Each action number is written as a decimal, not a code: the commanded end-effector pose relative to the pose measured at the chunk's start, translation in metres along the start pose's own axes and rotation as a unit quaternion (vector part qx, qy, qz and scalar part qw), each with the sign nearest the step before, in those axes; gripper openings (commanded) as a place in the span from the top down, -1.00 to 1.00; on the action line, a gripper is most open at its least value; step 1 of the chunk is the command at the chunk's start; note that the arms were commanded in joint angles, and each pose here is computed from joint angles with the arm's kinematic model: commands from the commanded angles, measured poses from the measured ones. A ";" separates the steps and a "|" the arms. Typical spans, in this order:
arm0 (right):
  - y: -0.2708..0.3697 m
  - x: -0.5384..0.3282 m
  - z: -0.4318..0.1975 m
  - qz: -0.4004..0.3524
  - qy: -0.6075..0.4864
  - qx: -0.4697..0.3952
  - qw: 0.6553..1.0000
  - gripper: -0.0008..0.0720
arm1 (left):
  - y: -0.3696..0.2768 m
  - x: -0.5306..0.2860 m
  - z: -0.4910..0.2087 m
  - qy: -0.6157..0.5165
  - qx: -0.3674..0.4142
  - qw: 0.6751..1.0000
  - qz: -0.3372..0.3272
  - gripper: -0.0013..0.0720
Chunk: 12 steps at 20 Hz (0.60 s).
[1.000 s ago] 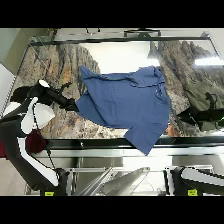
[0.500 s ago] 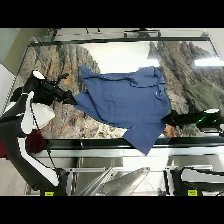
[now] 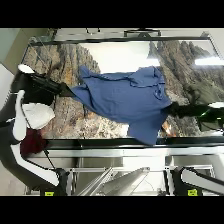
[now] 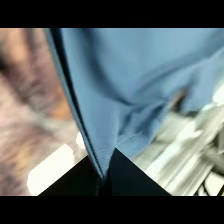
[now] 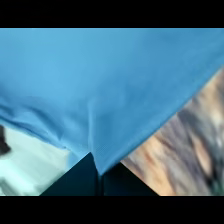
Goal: Fold the shirts.
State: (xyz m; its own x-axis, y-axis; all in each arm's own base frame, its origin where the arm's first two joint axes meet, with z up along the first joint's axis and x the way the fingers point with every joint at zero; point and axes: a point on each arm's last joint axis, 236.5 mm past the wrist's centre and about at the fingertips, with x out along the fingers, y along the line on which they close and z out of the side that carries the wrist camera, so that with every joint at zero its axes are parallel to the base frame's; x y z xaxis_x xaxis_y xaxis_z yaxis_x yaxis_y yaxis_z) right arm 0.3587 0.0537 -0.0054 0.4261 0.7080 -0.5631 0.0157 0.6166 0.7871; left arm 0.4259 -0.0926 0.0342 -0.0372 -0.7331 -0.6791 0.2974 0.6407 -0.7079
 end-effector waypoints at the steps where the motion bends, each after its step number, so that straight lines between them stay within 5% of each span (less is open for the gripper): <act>1: 0.126 -0.103 0.062 0.081 -0.154 -0.127 0.977 0.94 | -0.088 -0.069 0.022 -0.121 0.077 0.988 -0.058 0.91; 3: 0.204 -0.182 0.082 0.096 -0.266 -0.216 0.935 0.94 | -0.181 -0.133 0.023 -0.225 0.172 0.950 -0.129 0.91; 6: 0.322 -0.276 0.060 0.130 -0.390 -0.339 0.846 0.94 | -0.320 -0.230 -0.017 -0.370 0.333 0.840 -0.216 0.91; 9: 0.402 -0.328 0.023 0.102 -0.469 -0.443 0.757 0.94 | -0.395 -0.291 -0.060 -0.481 0.400 0.759 -0.181 0.90; 12: 0.433 -0.339 0.002 0.076 -0.485 -0.487 0.723 0.94 | -0.416 -0.309 -0.087 -0.526 0.420 0.733 -0.100 0.90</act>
State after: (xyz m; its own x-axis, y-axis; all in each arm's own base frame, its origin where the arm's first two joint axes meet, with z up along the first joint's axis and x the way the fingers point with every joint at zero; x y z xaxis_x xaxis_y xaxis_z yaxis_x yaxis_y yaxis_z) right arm 0.2605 0.0521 0.4823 0.8223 0.5152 0.2415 -0.5573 0.8150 0.1588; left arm 0.2783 -0.1113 0.4731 0.4112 -0.8984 0.1544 0.8955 0.3666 -0.2523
